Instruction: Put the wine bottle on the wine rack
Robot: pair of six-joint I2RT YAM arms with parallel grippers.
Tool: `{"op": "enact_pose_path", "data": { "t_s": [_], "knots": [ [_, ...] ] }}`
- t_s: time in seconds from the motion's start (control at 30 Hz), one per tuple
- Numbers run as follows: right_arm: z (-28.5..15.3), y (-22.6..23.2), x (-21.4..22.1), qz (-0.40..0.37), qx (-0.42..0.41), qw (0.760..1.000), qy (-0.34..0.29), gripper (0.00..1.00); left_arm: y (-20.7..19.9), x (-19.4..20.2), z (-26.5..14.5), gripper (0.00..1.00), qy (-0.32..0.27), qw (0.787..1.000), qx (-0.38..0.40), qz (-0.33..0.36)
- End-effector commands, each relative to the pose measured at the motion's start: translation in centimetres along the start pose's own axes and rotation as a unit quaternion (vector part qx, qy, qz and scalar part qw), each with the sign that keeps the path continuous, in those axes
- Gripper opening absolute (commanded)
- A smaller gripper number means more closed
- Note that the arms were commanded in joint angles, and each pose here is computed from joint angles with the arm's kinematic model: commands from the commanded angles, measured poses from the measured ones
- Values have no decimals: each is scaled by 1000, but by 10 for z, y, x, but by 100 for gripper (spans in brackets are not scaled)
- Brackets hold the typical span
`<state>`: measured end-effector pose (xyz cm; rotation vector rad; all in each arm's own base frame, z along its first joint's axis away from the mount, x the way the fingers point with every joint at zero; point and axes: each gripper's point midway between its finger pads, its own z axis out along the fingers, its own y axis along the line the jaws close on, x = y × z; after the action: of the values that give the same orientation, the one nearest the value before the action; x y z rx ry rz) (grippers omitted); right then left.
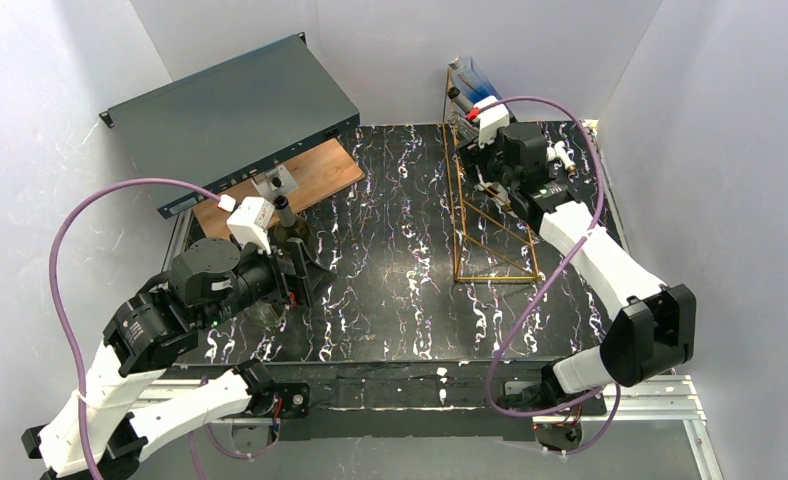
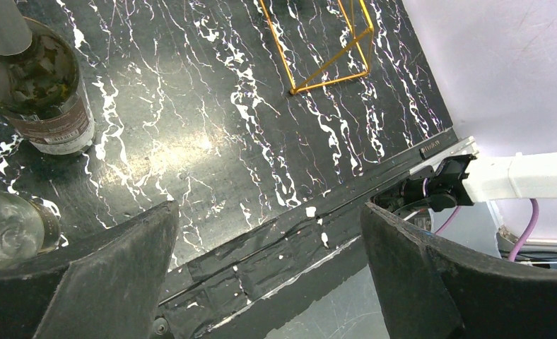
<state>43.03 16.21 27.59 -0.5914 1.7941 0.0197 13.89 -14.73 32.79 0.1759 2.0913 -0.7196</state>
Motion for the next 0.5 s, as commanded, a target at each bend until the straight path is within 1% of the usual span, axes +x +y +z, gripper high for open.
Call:
{"op": "enact_pose_path", "data": {
  "t_s": [0.0, 0.23, 0.4, 0.47],
  "knots": [
    [-25, -3, -46, 54, 3, 997, -55, 78, 0, -3, -1, 99, -7, 1000, 0, -2],
    [-42, 30, -73, 127, -67, 985, -93, 78, 3, -9, -6, 99, -24, 1000, -4, -3],
    [-52, 72, -93, 157, -136, 972, -112, 78, 3, -12, -9, 99, -30, 1000, -3, -2],
    [-56, 92, -101, 173, -171, 962, -122, 78, 4, -13, -11, 99, -35, 999, -4, -2]
  ]
}}
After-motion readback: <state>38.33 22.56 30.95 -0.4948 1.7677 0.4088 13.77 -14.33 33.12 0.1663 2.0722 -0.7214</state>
